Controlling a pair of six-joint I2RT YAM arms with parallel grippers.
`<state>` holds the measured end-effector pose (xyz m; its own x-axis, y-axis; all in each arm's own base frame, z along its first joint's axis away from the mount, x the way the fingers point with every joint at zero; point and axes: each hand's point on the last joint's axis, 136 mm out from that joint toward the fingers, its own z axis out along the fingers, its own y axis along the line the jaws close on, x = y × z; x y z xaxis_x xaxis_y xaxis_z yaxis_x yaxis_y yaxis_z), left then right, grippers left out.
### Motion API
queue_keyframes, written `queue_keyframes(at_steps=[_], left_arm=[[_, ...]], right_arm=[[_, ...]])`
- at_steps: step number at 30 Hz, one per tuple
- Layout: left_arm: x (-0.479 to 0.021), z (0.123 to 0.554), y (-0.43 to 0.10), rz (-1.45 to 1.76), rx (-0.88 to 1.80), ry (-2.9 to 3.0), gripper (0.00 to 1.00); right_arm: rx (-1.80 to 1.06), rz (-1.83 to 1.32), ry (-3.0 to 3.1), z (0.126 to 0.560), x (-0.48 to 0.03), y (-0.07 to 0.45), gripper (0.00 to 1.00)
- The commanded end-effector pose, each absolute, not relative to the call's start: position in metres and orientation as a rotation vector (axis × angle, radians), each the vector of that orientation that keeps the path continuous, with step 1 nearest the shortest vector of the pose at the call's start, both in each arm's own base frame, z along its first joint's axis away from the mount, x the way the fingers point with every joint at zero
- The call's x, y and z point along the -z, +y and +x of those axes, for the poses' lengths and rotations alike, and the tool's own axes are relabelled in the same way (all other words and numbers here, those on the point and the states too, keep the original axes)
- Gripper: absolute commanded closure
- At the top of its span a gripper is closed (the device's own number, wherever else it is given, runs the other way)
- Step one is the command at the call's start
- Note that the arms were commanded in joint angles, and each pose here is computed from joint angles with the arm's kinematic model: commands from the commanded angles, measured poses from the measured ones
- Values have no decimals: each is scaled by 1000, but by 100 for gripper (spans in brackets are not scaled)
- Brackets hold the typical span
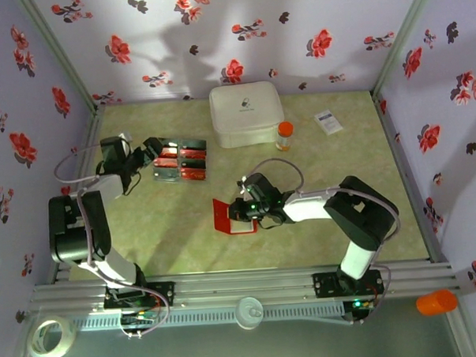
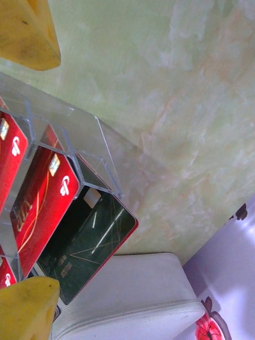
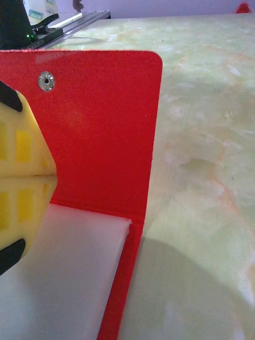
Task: Put the credit cards into the card holder
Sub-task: Move the storage box to the center of the table.
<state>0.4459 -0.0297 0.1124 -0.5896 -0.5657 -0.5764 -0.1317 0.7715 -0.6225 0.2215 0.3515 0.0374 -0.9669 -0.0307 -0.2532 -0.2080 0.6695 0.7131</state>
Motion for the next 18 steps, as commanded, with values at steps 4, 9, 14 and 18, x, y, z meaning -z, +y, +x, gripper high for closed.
queue_keyframes(at_steps=[4, 9, 14, 18], left_arm=[[-109, 453, -37, -485, 770, 2084, 0], [-109, 451, -49, -456, 827, 2058, 0], [-106, 446, -68, -425, 874, 2049, 0], [-106, 442, -84, -417, 922, 2028, 0]], right_arm=[[-1240, -186, 2640, 223, -41, 364, 100], [-1243, -181, 2643, 222, -39, 366, 100], [-1247, -175, 2639, 222, -38, 367, 100], [-1249, -171, 2641, 221, -37, 368, 100]])
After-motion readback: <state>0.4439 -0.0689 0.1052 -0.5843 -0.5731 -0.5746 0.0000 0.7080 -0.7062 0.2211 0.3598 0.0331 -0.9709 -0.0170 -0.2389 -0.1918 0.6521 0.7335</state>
